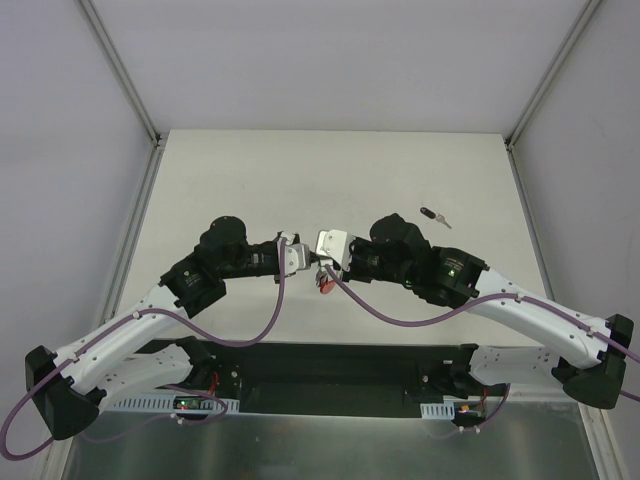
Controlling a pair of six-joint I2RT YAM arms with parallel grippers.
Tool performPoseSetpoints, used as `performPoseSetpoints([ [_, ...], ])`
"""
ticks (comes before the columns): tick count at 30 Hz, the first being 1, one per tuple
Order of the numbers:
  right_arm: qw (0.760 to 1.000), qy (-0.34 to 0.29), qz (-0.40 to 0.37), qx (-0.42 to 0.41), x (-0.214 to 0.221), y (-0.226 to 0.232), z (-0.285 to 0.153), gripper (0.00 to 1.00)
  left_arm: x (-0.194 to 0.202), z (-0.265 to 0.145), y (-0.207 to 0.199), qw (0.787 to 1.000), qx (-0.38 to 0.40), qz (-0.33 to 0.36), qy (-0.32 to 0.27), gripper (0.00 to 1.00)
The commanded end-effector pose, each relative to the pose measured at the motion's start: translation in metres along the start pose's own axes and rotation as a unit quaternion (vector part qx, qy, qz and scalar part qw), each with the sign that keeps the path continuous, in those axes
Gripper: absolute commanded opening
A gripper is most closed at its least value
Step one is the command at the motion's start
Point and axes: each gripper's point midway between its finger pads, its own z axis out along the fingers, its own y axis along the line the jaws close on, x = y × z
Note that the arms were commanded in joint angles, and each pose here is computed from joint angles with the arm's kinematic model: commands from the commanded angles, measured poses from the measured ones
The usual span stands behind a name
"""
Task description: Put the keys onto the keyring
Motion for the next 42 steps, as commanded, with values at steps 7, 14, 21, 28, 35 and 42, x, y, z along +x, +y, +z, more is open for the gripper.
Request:
performPoseSetpoints([
  [7, 0.999, -0.042, 0.001, 0.006, -0.025, -0.006, -0.006, 0.01, -0.014, 0.002, -0.002, 0.999, 0.008, 0.011, -0.029, 0.00],
  [14, 0.999, -0.050, 0.004, -0.002, -0.029, -0.004, -0.006, 0.01, -0.015, 0.002, -0.004, 0.999, 0.011, 0.011, -0.031, 0.00],
  [21, 0.999, -0.052, 0.004, -0.014, -0.033, 0.000, -0.003, 0.01, -0.018, 0.003, -0.006, 0.999, 0.015, 0.012, -0.035, 0.00],
  [28, 0.998, -0.053, 0.011, -0.029, -0.035, 0.005, -0.001, 0.01, -0.021, 0.002, -0.008, 0.999, 0.013, 0.018, -0.042, 0.00],
  [35, 0.999, -0.034, 0.017, -0.002, -0.026, -0.005, -0.004, 0.02, -0.014, 0.001, -0.005, 0.999, 0.001, 0.028, -0.030, 0.00],
  [42, 0.999, -0.022, 0.033, 0.001, -0.014, -0.003, -0.009, 0.02, -0.008, 0.001, -0.002, 1.000, -0.001, 0.029, -0.013, 0.00],
])
